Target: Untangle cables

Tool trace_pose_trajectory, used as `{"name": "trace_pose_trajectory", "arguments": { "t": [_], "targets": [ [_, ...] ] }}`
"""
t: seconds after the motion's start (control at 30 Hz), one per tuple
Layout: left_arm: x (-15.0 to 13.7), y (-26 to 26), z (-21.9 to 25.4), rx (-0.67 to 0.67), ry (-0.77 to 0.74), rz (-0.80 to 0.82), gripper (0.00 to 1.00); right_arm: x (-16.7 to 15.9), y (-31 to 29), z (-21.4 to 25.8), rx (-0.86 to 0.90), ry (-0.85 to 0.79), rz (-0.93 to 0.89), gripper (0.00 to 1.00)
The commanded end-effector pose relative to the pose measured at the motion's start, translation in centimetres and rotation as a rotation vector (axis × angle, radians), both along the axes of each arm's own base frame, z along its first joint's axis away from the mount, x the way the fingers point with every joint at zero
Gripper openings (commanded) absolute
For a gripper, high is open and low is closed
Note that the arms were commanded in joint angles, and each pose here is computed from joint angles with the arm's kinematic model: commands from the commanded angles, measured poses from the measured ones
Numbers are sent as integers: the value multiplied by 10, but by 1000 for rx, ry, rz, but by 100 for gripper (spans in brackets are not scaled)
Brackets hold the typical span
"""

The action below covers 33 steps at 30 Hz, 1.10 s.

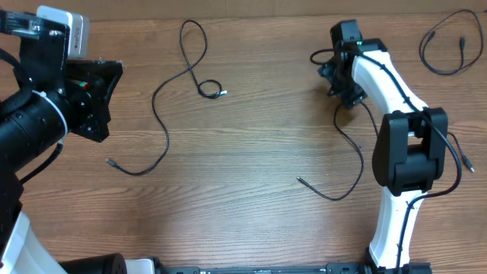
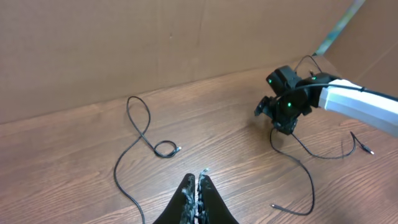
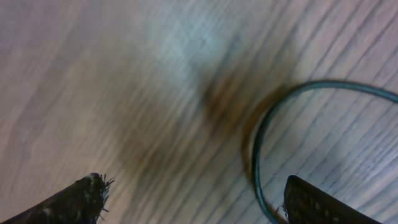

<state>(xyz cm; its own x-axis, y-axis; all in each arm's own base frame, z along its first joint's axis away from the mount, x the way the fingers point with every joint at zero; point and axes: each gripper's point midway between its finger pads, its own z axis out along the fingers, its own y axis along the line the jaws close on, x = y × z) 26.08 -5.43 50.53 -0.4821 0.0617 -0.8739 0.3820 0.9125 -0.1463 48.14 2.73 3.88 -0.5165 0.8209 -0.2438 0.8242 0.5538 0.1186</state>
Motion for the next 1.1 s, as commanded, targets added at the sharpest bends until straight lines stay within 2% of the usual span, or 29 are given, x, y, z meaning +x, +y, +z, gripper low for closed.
{"name": "trace_pose_trajectory", "arguments": {
  "t": [0.0,0.27,0.3,0.4,0.43,0.47,0.73,0.83,0.97,1.07],
  "targets": [
    [-6,1,4,22,-26,-1,4,-5,-8,-10,4,10,-45,90],
    [-7,1,5,22,-30,-1,4,-24,-28,-40,-13,55,-82,90],
    [-7,1,5,22,-30,-1,4,-26,-30,-42,-13,62,-86,87],
    [-8,1,5,22,-31,-1,4,-32,-34,-48,-15,75,-94,59],
    [-8,1,5,22,-31,-1,4,-33,-35,-50,-15,76,-96,36],
    [-8,1,5,22,-31,-1,4,-33,-36,-50,-15,78,-98,4],
    [-8,1,5,22,-31,-1,4,-34,-33,-53,-3,79,-89,4],
    [-8,1,5,22,-31,-1,4,-24,-20,-46,40,45,-9,4],
    [-8,1,5,23,-31,-1,4,8,1,1,30,-92,182,4],
    [-7,2,5,23,-30,0,4,33,20,67,-11,-243,344,4]
  ]
}}
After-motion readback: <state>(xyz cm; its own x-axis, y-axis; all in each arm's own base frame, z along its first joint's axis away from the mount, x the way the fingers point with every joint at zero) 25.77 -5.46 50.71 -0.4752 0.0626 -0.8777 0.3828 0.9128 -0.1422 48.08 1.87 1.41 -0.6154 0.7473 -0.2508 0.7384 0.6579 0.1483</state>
